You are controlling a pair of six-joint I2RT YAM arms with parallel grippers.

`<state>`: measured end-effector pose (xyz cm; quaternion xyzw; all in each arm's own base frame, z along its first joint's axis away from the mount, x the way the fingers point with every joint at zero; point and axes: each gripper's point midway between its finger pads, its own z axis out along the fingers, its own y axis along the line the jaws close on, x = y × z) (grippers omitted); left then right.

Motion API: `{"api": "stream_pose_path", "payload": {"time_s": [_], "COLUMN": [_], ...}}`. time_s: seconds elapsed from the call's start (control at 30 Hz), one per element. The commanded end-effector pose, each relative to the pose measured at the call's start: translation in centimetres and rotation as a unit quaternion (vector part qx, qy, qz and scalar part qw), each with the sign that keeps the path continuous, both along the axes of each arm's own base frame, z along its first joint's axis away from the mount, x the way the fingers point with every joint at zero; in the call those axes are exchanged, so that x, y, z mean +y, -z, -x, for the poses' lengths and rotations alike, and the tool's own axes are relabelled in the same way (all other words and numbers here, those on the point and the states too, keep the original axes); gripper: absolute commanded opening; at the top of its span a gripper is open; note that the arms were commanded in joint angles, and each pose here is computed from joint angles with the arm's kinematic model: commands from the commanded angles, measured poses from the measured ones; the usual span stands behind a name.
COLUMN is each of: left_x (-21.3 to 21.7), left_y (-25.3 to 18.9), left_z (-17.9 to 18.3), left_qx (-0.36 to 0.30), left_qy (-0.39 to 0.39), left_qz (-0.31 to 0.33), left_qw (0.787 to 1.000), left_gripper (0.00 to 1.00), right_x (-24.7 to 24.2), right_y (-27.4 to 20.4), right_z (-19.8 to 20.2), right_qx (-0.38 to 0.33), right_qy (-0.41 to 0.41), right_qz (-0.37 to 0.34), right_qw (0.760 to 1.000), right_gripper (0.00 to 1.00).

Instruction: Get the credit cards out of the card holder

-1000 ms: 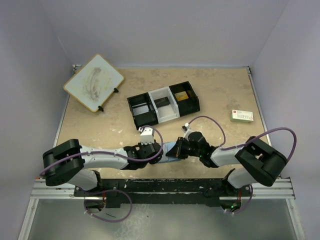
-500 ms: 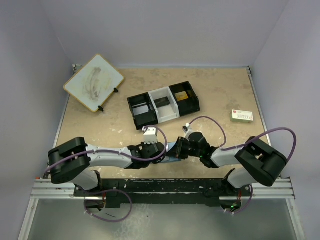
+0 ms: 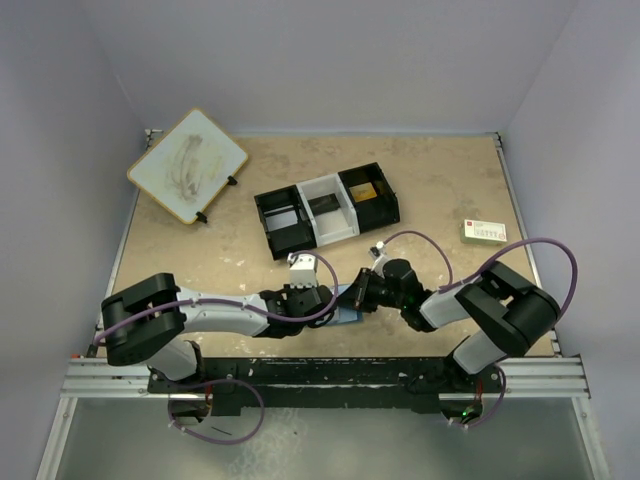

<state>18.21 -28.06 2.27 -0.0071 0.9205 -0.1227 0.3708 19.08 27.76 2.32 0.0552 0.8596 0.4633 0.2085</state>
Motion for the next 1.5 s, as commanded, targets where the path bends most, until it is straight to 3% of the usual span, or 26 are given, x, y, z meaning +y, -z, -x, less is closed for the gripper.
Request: {"api": "stream_pose_path", "payload": {"time_s": [0.0,0.1,0.43,0.8,1.1,1.47], "left_x": [1.7,1.6,1.6,1.2,1.0,1.3], "left_y": [2.0,2.0,1.7,1.7,1.7,2.0], "left_z": [1.0,0.9,0.8,0.6,0.6,0.7], "left_qx": [0.024,0.023,0.02,0.02,0.021,0.023], "left_qy": [0.011,0.01,0.008,0.009,0.01,0.008], "left_qz": [-0.054,-0.055,-0.058,-0.057,-0.059,-0.065], "left_qw": [0.998,0.998,0.998,0.998,0.998,0.998], "left_gripper": [0.04,0.03,0.02,0.02,0.01,0.01], "right_x": [0.7,0.7,-1.6,-0.4,0.2,0.2], "right_y": [-1.2,-1.1,0.2,-0.5,-0.3,0.0], "right_z": [-0.1,0.0,0.0,0.1,0.4,0.7], "right_qx": [-0.022,-0.022,-0.02,-0.025,-0.017,-0.007], "right_qy": [-0.024,-0.032,-0.028,-0.058,-0.066,-0.065], "right_qz": [-0.024,-0.022,0.012,-0.016,-0.044,-0.051], "right_qw": [0.999,0.999,0.999,0.998,0.997,0.997], "right_gripper": [0.07,0.0,0.0,0.17,0.23,0.01]}}
